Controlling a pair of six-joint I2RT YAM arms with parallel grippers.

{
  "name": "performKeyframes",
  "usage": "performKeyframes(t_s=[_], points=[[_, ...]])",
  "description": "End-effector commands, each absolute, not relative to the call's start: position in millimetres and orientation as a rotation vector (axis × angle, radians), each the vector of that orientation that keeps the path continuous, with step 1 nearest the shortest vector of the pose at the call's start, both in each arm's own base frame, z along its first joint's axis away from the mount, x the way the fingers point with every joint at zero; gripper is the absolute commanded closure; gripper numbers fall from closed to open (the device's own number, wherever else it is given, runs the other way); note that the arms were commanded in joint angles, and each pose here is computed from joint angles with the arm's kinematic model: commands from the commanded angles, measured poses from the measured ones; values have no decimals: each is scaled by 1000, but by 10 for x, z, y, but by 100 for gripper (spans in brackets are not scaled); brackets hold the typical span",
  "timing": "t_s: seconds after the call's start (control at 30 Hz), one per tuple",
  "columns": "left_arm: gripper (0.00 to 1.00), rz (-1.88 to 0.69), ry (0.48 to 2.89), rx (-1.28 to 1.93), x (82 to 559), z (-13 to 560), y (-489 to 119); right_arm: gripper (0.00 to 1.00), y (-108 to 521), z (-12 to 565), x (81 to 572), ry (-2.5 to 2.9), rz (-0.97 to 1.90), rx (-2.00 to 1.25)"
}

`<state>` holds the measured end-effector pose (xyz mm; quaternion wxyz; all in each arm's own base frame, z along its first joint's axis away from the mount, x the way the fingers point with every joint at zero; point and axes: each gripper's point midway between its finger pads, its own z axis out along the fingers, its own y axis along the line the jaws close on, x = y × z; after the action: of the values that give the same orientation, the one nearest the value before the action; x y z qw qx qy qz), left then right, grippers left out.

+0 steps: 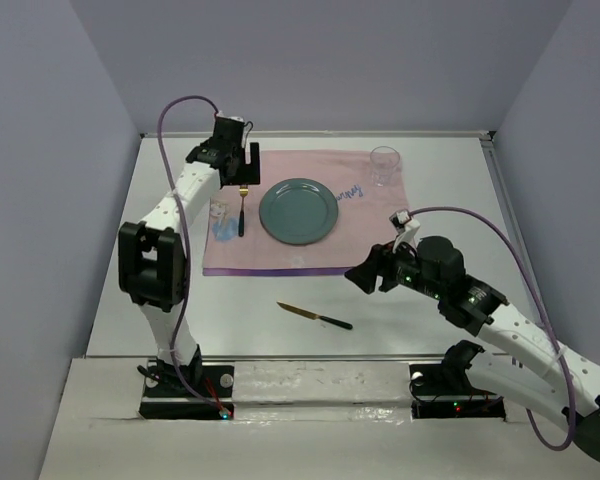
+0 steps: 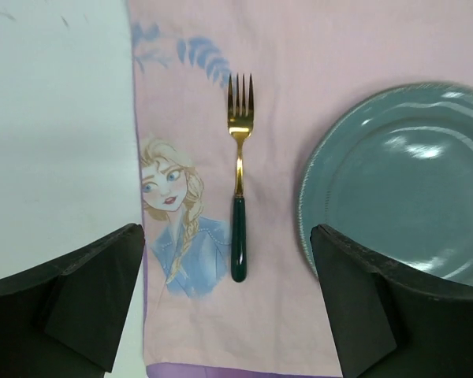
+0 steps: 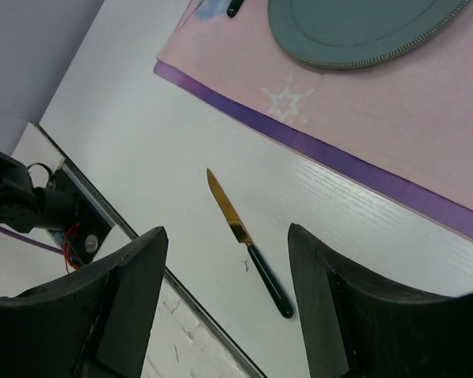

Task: Set the dinner table for one person

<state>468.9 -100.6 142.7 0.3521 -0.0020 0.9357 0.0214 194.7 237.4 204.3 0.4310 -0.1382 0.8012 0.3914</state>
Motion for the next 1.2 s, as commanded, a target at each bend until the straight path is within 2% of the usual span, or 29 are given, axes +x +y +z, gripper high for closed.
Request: performKeyframes(t_s=[0.0,0.13,0.2,0.27,0.3,0.37,0.47,0.57,0.7,0.9,1.1,1.17], points=[[1,-44,2189,-64,4606,2357,-1003,32,2325,2060,1911,2006,945,-369],[1,-172,2066,-60,4351,2786,-1073,32,2293,1788,1830,2083,938,-375],[1,-215,2053,-44,4210,2746,-1103,31,2304,1678,1786,2118,951,-381],[1,-291,1962,-21,4031,2980,-1144,31,2312,1539,1763,2159,954,-378],[1,-310,1979,-10,3924,2844,-1154,31,2331,1444,1749,2195,953,-388],[1,-364,1895,16,3733,3035,-1169,31,2348,1335,1744,2233,949,-393],[1,-402,1906,59,3478,2801,-1185,31,2415,1196,1746,2285,944,-422],[1,-443,1841,63,3288,2880,-1175,32,2512,1032,1702,2345,913,-482],[1,-482,1744,89,3031,2930,-1156,36,2651,844,1645,2401,752,-589],[1,-490,1690,94,2901,2949,-1127,37,2660,494,1616,2523,556,-676],[1,-566,1651,140,2802,3058,-1239,37,2600,392,1627,2609,355,-719],[1,-583,1635,154,2750,3113,-1265,43,2574,304,1581,2651,298,-742]])
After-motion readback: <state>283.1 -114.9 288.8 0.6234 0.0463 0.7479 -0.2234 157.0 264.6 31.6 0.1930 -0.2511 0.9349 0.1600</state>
